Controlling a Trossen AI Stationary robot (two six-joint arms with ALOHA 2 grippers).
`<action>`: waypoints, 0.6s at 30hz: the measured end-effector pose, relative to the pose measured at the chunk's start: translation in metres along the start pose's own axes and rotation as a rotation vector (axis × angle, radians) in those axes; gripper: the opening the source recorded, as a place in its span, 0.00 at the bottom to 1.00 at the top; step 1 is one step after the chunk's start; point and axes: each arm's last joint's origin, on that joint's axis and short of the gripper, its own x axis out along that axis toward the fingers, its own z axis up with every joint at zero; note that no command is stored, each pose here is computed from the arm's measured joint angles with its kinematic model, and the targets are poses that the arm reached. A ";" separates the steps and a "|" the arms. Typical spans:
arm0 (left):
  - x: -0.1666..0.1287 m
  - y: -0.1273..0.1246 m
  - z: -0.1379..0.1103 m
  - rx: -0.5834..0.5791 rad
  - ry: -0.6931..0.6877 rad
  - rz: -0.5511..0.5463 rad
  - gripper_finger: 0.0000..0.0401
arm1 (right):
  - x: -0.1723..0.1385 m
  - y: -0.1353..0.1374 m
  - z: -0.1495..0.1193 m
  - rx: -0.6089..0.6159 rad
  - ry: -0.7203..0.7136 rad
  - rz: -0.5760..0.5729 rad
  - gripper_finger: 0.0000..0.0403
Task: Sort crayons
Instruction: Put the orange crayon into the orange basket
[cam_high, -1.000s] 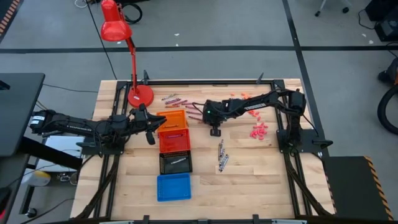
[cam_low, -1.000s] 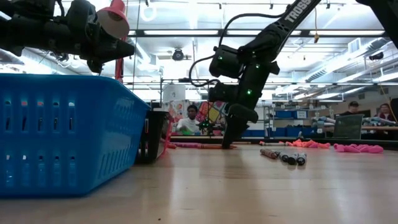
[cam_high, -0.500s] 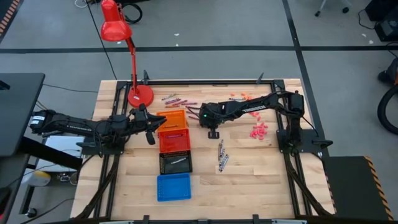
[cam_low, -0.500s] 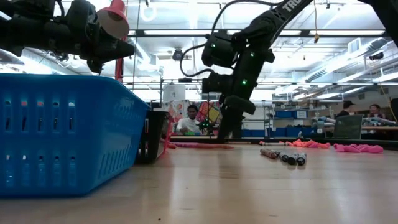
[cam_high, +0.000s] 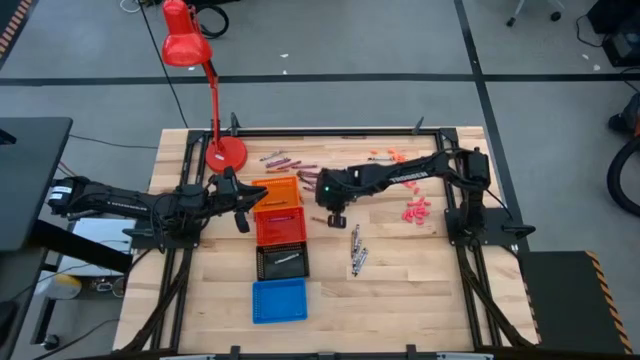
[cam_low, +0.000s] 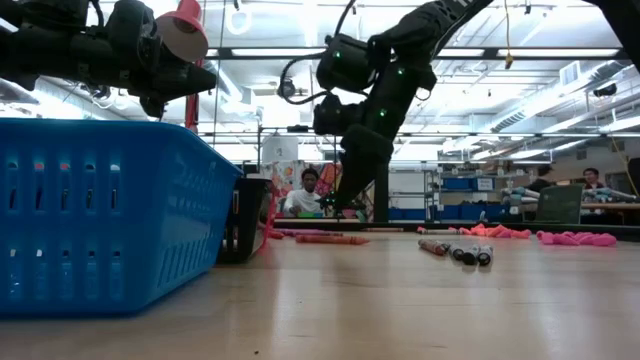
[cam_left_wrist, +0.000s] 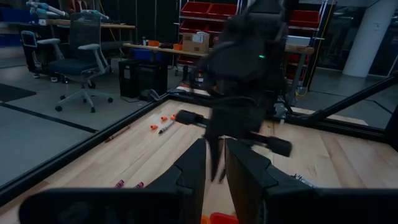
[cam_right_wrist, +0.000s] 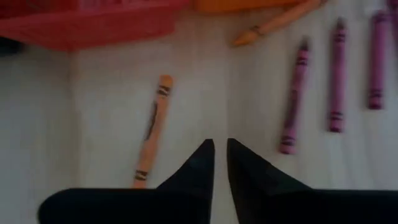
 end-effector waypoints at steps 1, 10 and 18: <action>0.000 0.000 0.000 0.000 0.000 0.000 0.18 | 0.000 0.008 0.001 -0.009 -0.006 0.011 0.16; 0.000 0.000 0.000 -0.002 -0.003 0.000 0.18 | 0.001 0.089 -0.002 -0.165 -0.104 -0.060 0.41; 0.000 0.000 0.001 -0.019 -0.008 -0.001 0.18 | 0.013 0.082 -0.017 -0.050 -0.113 -0.056 0.46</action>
